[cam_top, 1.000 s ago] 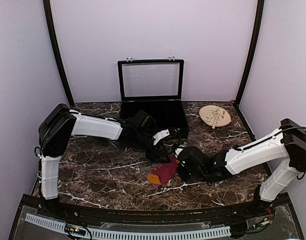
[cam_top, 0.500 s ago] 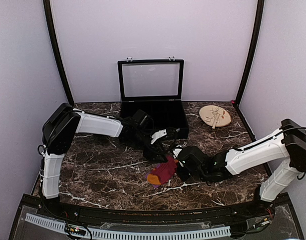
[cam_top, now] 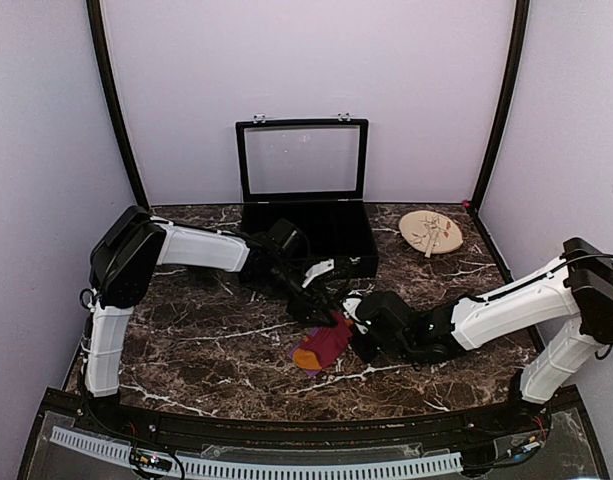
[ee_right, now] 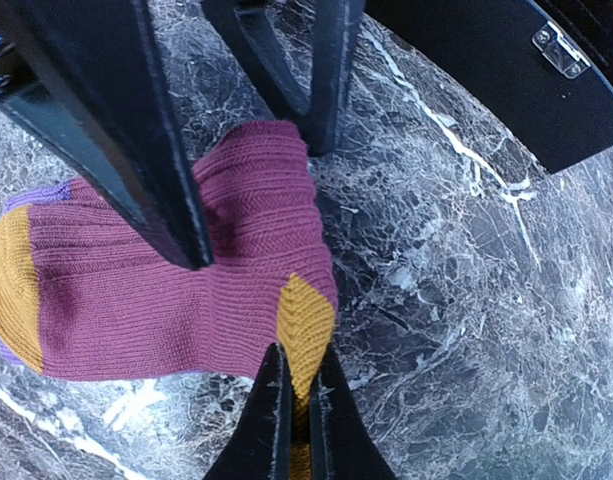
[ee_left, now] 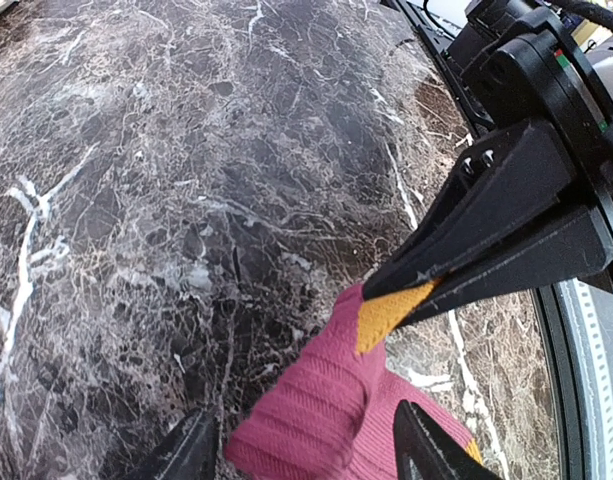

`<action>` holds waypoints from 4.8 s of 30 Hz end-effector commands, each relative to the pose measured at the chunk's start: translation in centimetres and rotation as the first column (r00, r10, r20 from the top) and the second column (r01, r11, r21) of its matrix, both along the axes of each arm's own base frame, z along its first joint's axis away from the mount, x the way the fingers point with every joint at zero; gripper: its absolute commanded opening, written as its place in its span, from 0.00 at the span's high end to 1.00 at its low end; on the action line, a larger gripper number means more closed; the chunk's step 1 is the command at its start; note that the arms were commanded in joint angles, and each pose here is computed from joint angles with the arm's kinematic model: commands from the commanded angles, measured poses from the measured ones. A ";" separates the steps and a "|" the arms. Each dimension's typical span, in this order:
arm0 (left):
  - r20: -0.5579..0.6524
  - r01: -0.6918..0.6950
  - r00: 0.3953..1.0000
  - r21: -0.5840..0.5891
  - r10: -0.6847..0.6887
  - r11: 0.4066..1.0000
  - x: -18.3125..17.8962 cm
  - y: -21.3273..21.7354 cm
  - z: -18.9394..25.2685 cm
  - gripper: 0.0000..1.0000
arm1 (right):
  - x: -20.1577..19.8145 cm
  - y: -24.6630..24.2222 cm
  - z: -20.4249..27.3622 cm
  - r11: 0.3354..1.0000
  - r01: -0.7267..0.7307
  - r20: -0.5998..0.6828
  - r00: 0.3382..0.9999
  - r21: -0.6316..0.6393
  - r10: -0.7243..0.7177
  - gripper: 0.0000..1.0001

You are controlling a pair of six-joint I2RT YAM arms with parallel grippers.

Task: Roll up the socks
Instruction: Roll the sock at the center of the board.

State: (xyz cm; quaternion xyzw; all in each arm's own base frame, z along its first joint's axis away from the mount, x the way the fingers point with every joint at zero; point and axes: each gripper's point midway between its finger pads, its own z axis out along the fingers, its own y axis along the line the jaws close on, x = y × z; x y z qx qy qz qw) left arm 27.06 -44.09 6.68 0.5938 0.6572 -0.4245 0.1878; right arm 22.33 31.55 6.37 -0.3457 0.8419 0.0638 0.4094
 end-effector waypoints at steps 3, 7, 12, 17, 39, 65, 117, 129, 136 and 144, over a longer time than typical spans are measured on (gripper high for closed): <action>-0.030 0.034 0.999 -0.017 -0.035 0.999 -0.4 -0.2 0.5 0.41 | 0.1 2.5 2.3 0.996 -0.049 0.039 0.998 0.079 0.046 0.97; -0.037 0.037 0.999 -0.024 -0.038 0.999 -0.3 -0.2 0.6 0.47 | 0.2 2.7 2.1 0.996 -0.060 0.040 0.998 0.066 0.057 0.97; -0.044 0.028 0.999 -0.026 -0.029 0.999 0.1 0.1 0.7 0.67 | 0.4 2.9 2.1 0.997 -0.060 0.047 0.997 0.055 0.058 0.96; -0.047 0.008 0.999 -0.021 -0.009 1.000 0.8 0.5 0.6 0.76 | 0.5 2.9 2.3 0.997 -0.055 0.049 0.997 0.050 0.052 0.96; 0.034 -0.055 0.998 -0.028 0.055 0.998 1.0 2.0 0.4 0.86 | 0.3 2.6 0.8 0.999 -0.041 0.018 0.999 0.032 0.041 0.94; 0.242 -0.136 0.962 0.030 0.124 0.990 0.0 2.4 -1.6 1.00 | -1.8 3.2 2.1 0.983 -0.047 -0.084 0.994 0.180 0.063 0.54; 0.847 -0.101 0.408 -0.329 0.341 0.939 -2.5 4.2 1.2 1.00 | 0.3 3.7 1.4 0.781 0.265 -0.554 0.823 0.566 0.122 0.55; 0.858 -0.083 0.394 -0.323 0.328 0.943 -3.1 4.2 0.6 1.00 | 1.0 3.5 0.2 0.754 0.280 -0.555 0.822 0.594 0.132 0.53; 0.864 -0.086 0.384 -0.318 0.326 0.944 -3.2 4.2 0.4 1.00 | 0.5 4.0 0.0 0.739 0.274 -0.569 0.803 0.615 0.176 0.54; 0.863 -0.099 0.364 -0.337 0.350 0.936 -3.1 4.2 0.7 1.00 | 0.1 3.8 -0.6 0.731 0.288 -0.583 0.792 0.618 0.181 0.54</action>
